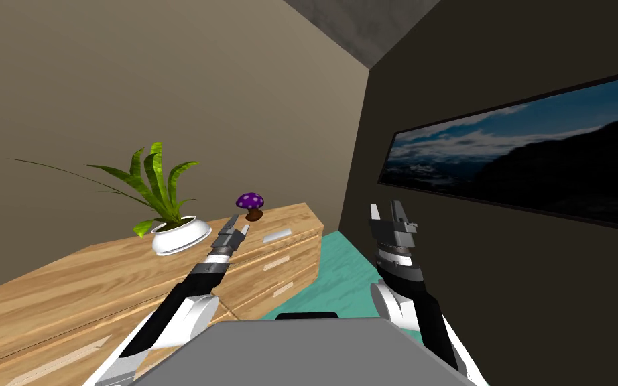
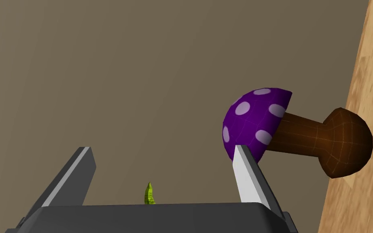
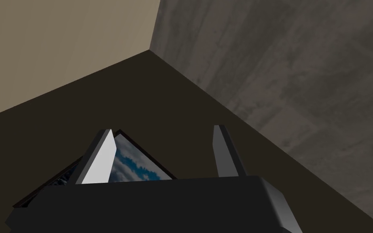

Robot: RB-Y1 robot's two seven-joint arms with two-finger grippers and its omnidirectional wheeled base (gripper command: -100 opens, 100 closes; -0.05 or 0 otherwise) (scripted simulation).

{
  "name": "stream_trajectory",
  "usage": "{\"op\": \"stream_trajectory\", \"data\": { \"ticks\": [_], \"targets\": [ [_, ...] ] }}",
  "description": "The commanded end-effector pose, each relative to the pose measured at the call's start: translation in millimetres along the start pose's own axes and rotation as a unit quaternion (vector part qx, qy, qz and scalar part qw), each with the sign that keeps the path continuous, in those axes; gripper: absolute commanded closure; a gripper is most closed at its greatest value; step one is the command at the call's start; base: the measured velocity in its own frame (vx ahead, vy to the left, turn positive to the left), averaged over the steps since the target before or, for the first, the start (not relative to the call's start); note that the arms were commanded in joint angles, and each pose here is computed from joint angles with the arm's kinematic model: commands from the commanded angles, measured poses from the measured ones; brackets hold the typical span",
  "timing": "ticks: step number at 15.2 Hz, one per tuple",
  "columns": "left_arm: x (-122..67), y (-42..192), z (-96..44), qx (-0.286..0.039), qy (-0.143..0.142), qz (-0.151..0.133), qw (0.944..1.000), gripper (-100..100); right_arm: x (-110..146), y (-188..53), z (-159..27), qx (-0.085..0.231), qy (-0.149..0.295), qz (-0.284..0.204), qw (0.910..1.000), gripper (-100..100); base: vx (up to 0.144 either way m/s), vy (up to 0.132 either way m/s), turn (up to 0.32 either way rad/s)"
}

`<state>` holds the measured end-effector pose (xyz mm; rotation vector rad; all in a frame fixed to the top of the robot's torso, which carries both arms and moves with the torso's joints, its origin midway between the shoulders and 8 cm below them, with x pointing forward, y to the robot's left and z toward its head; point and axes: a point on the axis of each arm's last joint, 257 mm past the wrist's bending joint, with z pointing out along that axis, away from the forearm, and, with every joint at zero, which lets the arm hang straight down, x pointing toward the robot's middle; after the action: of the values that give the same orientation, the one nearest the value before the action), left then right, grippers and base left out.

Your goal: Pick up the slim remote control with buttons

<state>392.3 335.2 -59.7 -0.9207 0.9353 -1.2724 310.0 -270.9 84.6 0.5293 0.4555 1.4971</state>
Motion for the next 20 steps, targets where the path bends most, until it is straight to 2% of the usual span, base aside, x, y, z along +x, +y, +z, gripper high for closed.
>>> {"op": "stream_trajectory", "data": {
  "ticks": [1,2,5,6,8,9,12,13,16,17,20],
  "targets": [
    [-2.8,12,-1.1,-0.023,0.0,-0.003,0.9997,-100,0,0,0.0,0.0,0.0,0.0,1.0,0,-0.005,-0.029,-0.035],
    [-11.0,20,0.8,-0.039,0.0,-0.01,0.9992,-100,0,0,0.0,0.0,0.0,0.0,1.0,0,-0.004,-0.037,-0.11],
    [-11.4,29,-0.1,-0.057,-0.001,-0.01,0.9983,-100,0,0,0.0,0.0,0.0,0.0,1.0,0,0.0,-0.027,-0.049],
    [-20.4,38,1.4,-0.076,-0.002,-0.017,0.997,-100,0,0,0.0,0.0,0.0,0.0,1.0,0,-0.003,-0.025,-0.106],
    [-20.8,46,0.0,-0.092,-0.003,-0.017,0.9956,-100,0,0,0.0,0.0,0.0,0.0,1.0,0,-0.004,-0.028,-0.083],
    [-30.3,51,1.7,-0.104,-0.004,-0.025,0.9942,-100,0,0,0.0,0.0,0.0,0.0,1.0,0,-0.007,-0.033,-0.116],
    [-30.9,62,-1.0,-0.127,-0.006,-0.025,0.9915,-100,0,0,0.0,0.0,0.0,0.0,1.0,0,0.0,-0.031,-0.057],
    [-41.2,69,-0.1,-0.144,-0.01,-0.034,0.9889,-100,0,0,0.0,0.0,0.0,0.0,1.0,0,-0.001,-0.032,-0.103],
    [-41.7,79,-3.1,-0.163,-0.011,-0.034,0.9859,-100,0,0,0.0,0.0,0.0,0.0,1.0,0,0.0,-0.025,-0.065],
    [-52.5,85,-2.7,-0.181,-0.016,-0.042,0.9825,-100,0,0,0.0,0.0,0.0,0.0,1.0,0,0.003,-0.03,-0.109],
    [-53.2,95,-6.4,-0.2,-0.018,-0.042,0.9788,-100,0,0,0.0,0.0,0.0,0.0,1.0,0,0.002,-0.026,-0.064]
  ]
}}
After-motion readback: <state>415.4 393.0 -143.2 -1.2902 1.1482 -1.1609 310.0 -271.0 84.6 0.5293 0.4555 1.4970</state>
